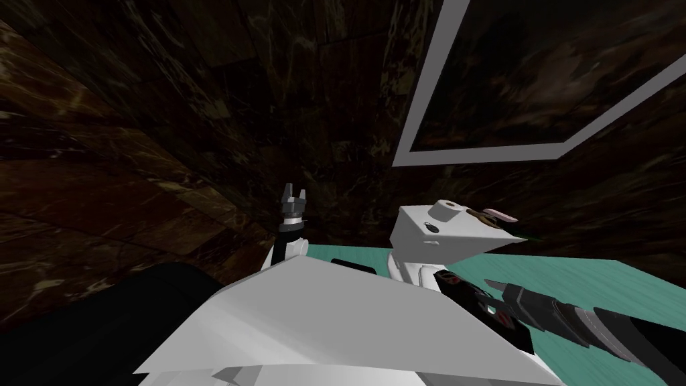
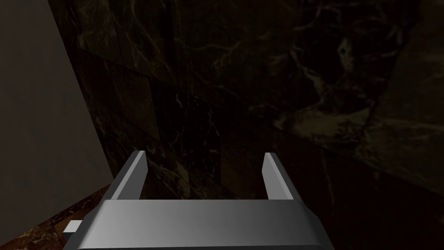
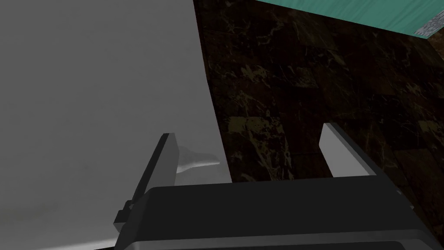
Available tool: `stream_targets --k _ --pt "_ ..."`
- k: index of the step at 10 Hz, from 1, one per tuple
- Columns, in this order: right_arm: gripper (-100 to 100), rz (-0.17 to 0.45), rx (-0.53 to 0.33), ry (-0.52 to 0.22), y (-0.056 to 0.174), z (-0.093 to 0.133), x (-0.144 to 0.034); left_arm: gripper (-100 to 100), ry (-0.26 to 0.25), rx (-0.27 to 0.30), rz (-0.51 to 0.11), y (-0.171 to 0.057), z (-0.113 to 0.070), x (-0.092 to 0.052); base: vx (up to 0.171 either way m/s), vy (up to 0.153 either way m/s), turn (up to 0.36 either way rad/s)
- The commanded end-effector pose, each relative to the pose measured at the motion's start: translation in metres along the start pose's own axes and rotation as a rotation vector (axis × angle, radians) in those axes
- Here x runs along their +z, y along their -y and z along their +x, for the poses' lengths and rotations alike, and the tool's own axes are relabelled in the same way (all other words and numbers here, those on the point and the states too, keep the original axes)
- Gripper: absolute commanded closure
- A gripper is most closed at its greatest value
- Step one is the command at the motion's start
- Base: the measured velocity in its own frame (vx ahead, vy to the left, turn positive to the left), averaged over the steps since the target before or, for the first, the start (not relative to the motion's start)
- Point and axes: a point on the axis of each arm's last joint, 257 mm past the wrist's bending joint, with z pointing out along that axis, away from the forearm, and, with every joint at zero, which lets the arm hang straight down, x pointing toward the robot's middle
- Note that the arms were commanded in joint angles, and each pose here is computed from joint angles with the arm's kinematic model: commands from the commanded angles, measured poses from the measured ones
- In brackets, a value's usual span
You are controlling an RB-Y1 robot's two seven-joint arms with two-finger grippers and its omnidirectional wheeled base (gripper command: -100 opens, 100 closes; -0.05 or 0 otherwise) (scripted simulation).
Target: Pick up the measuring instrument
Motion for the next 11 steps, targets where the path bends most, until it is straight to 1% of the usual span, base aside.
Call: stream_targets --k 1,2,4,5,7,8,10,11 --pt "-100 0.026 -0.028 -0.05 0.015 0.003 -0.014 0 0.0 0.0 0.0 0.0 0.0 0.0 0.08 0.1 0.04" --pt "-100 0.029 -0.038 -0.058 0.017 0.001 -0.016 0 0.0 0.0 0.0 0.0 0.0 0.0 0.074 0.081 0.023" --pt "-100 0.068 -0.076 -0.13 0.041 0.004 -0.038 0 0.0 0.0 0.0 0.0 0.0 0.0 0.111 0.112 0.079" --pt "-100 0.072 -0.086 -0.138 0.043 0.002 -0.041 0 0.0 0.0 0.0 0.0 0.0 0.0 0.098 0.093 0.014" --pt "-100 0.108 -0.126 -0.205 0.064 0.0 -0.063 0 0.0 0.0 0.0 0.0 0.0 0.0 0.114 0.081 0.065" --pt "-100 0.108 -0.126 -0.205 0.064 0.0 -0.063 0 0.0 0.0 0.0 0.0 0.0 0.0 0.105 0.074 0.022" --pt "-100 0.135 -0.158 -0.262 0.079 -0.003 -0.081 0 0.0 0.0 0.0 0.0 0.0 0.0 0.1 0.105 0.057" --pt "-100 0.136 -0.142 -0.242 0.078 -0.007 -0.08 0 0.0 0.0 0.0 0.0 0.0 0.0 0.099 0.092 0.02"
